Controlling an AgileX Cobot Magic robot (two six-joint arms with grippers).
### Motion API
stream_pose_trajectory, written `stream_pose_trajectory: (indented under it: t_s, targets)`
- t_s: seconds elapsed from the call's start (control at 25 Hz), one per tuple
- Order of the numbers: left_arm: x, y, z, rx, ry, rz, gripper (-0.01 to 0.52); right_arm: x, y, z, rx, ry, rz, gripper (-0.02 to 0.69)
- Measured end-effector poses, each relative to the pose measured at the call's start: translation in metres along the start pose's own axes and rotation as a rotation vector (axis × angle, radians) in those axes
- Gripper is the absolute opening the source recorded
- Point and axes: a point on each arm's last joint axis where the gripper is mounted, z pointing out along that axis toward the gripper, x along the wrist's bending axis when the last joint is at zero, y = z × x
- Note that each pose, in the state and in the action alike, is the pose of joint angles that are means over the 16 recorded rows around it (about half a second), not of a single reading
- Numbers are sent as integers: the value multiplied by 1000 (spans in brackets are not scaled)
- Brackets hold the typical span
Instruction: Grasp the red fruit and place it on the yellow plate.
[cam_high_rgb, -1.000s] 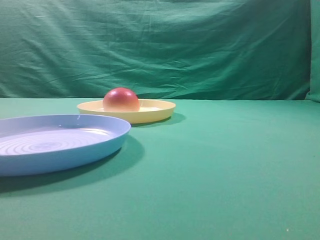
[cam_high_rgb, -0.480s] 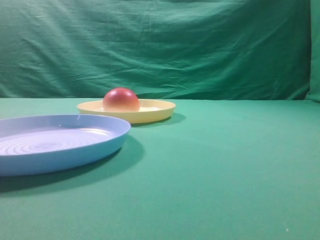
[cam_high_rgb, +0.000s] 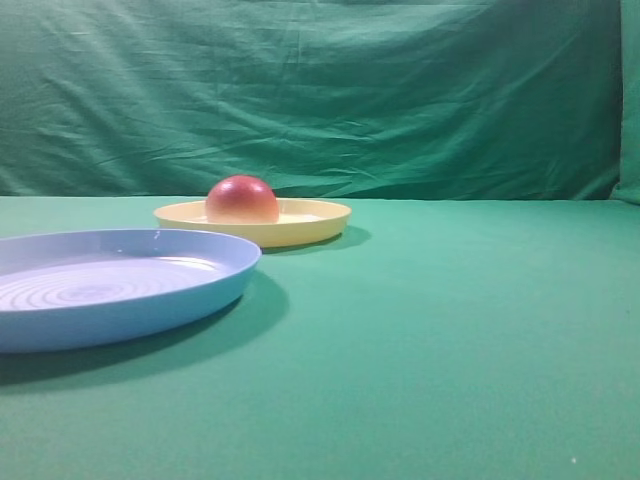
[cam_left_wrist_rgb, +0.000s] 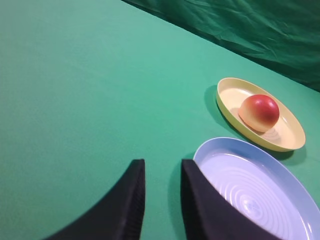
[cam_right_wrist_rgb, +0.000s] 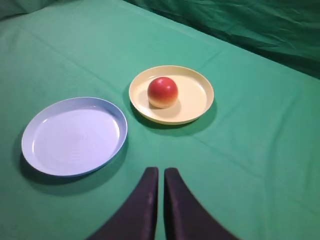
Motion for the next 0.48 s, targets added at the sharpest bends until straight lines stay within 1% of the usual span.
stream_pose_trajectory:
  t_s: [0.24,0.48]
  targets:
    - [0,0,0,0,0,0,157,-15,-28,-6,-55,-149,61,0]
    - [0,0,0,0,0,0,157,-22,-77,-11,-117,-297,120,0]
